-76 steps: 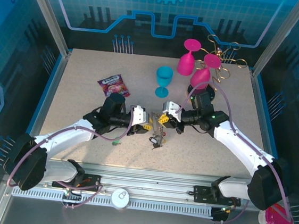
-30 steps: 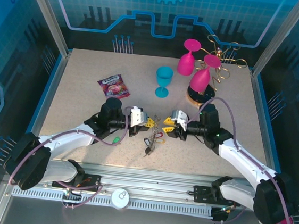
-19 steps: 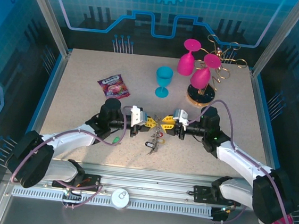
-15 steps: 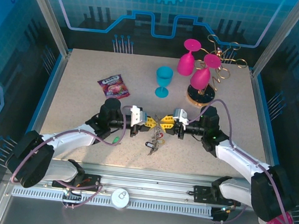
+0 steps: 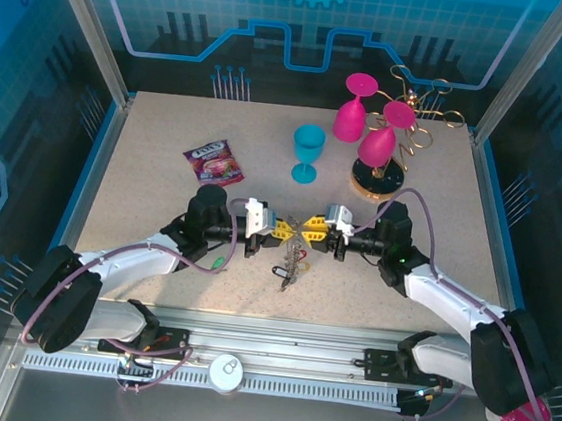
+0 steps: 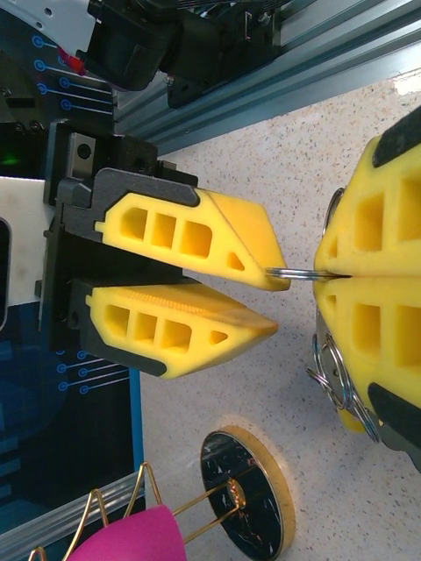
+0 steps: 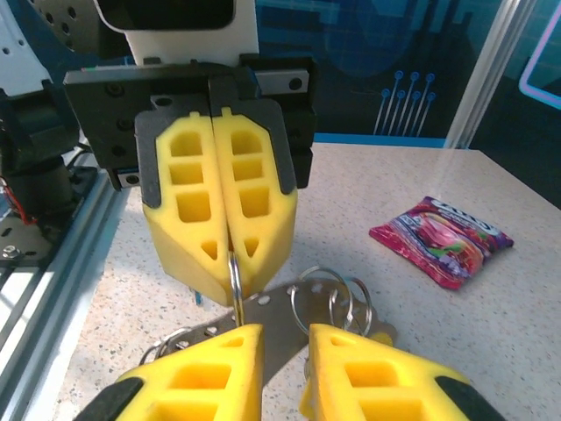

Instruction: Put the keys on the keyring

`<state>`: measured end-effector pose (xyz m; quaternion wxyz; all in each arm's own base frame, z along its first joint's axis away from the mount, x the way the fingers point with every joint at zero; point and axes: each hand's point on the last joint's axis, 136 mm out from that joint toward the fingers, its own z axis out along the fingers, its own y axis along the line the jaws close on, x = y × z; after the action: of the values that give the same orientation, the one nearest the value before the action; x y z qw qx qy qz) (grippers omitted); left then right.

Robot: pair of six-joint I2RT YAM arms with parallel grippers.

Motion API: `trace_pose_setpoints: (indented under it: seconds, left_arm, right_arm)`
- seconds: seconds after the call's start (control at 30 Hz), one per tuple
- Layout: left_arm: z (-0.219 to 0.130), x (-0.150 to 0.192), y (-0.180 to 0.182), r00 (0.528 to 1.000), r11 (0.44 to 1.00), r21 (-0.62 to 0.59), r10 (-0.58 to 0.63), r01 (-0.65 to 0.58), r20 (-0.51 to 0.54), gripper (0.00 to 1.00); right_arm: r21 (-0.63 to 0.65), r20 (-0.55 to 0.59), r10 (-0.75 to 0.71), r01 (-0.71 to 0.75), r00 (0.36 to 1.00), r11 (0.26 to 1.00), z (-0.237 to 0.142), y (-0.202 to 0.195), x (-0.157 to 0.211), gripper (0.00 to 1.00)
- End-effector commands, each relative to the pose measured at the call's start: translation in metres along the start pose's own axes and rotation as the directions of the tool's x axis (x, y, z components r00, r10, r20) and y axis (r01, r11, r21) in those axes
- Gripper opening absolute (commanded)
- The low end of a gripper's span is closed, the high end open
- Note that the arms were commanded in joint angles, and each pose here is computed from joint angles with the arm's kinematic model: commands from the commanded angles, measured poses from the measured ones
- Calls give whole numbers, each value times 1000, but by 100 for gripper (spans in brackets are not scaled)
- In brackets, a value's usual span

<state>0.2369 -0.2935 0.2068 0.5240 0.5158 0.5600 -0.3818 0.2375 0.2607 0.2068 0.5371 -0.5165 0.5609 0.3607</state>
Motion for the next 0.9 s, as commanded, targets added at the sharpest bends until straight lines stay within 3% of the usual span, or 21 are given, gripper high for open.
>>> trace_pose_setpoints:
  seconds: [0.0,0.13,0.63,0.73,0.8,0.87]
  left_arm:
    - [0,-11,-3,997,998,13,64,-65,44,0]
    - [0,-11,-4,997,998,19,64,-65,48,0]
    - [0,-13,-6,997,998,29,62,-64,56,0]
    - [0,-13,-6,996,997,28,63,-65,57,0]
    - [0,-13,-6,997,998,26,61,-63,56,0]
    - [0,-12,-3,997,998,12,60,-61,49,0]
  right_arm:
    - [6,-1,-49,49,999,999,-6,2,-2,23]
    - [-69,12,-30,31,999,997,-1,14,-5,24]
    - [-104,81,-35,43,996,994,14,10,-22,19]
    - [-109,86,-30,39,996,993,15,10,-24,11]
    - [-114,85,-27,37,996,993,16,10,-24,0]
    - [-105,74,-30,37,997,994,16,8,-25,0]
